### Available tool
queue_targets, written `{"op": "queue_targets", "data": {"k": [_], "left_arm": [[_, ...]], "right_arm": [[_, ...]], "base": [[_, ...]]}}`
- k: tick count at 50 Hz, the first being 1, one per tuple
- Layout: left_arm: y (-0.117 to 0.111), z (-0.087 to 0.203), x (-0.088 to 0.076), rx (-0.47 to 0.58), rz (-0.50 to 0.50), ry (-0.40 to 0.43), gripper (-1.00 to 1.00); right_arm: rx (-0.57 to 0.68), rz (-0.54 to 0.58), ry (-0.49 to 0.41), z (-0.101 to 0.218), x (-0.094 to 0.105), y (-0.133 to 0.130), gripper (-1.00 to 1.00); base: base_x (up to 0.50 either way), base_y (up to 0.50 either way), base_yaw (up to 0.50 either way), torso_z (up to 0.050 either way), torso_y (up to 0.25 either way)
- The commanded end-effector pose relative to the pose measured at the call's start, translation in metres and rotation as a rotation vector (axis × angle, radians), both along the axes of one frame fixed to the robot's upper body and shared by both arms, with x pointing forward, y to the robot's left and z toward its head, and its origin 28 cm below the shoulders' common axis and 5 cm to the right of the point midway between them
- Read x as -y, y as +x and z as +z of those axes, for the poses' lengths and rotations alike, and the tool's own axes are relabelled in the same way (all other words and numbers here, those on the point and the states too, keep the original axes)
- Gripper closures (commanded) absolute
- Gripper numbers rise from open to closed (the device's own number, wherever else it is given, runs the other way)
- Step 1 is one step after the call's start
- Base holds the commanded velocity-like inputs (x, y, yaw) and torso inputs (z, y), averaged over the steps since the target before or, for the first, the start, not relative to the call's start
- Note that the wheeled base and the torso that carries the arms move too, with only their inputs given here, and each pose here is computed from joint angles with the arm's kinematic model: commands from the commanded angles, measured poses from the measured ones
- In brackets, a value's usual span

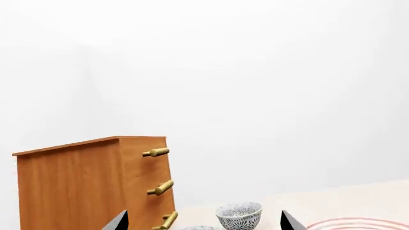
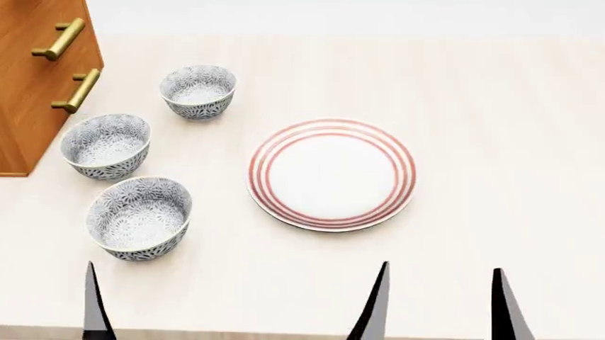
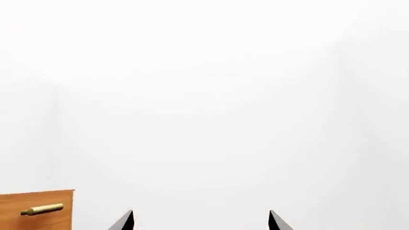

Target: Pick up the bowl and put it in the front on the plate.

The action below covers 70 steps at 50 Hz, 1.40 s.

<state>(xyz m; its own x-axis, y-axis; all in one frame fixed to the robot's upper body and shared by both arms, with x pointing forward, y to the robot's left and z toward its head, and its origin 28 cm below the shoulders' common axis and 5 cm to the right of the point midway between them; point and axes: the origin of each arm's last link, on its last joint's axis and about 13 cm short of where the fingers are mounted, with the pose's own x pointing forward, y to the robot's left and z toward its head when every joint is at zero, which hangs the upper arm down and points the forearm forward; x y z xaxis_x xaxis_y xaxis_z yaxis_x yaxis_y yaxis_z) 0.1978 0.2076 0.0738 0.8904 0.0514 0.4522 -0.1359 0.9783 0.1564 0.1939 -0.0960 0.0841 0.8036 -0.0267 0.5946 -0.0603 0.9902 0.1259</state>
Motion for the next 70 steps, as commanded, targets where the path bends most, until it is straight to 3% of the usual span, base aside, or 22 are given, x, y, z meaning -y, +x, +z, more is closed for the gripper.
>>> {"op": "queue_targets", "data": {"k": [1,58,70], "left_arm": [[-0.0112,0.0183,0.0025,0.177,-0.001,0.065,-1.0],[-0.0101,0.0154,0.0028,0.168,0.0,0.074,-1.0],[-0.0109,0.0165,0.0033,0.17,-0.002,0.075,-1.0]], "right_arm": [[0.134,-0.008,0.038,0.0189,0.0023,-0.007,-1.0],[0.173,0.023,0.029,0.0229,0.0004,-0.0105,-1.0],[0.206,0.026,-0.006,0.0207,-0.0008,-0.0132,-1.0]], "base": [[0.5,-0.06,0.0,0.0,0.0],[0.5,-0.05,0.0,0.0,0.0],[0.0,0.18,0.0,0.0,0.0]]}}
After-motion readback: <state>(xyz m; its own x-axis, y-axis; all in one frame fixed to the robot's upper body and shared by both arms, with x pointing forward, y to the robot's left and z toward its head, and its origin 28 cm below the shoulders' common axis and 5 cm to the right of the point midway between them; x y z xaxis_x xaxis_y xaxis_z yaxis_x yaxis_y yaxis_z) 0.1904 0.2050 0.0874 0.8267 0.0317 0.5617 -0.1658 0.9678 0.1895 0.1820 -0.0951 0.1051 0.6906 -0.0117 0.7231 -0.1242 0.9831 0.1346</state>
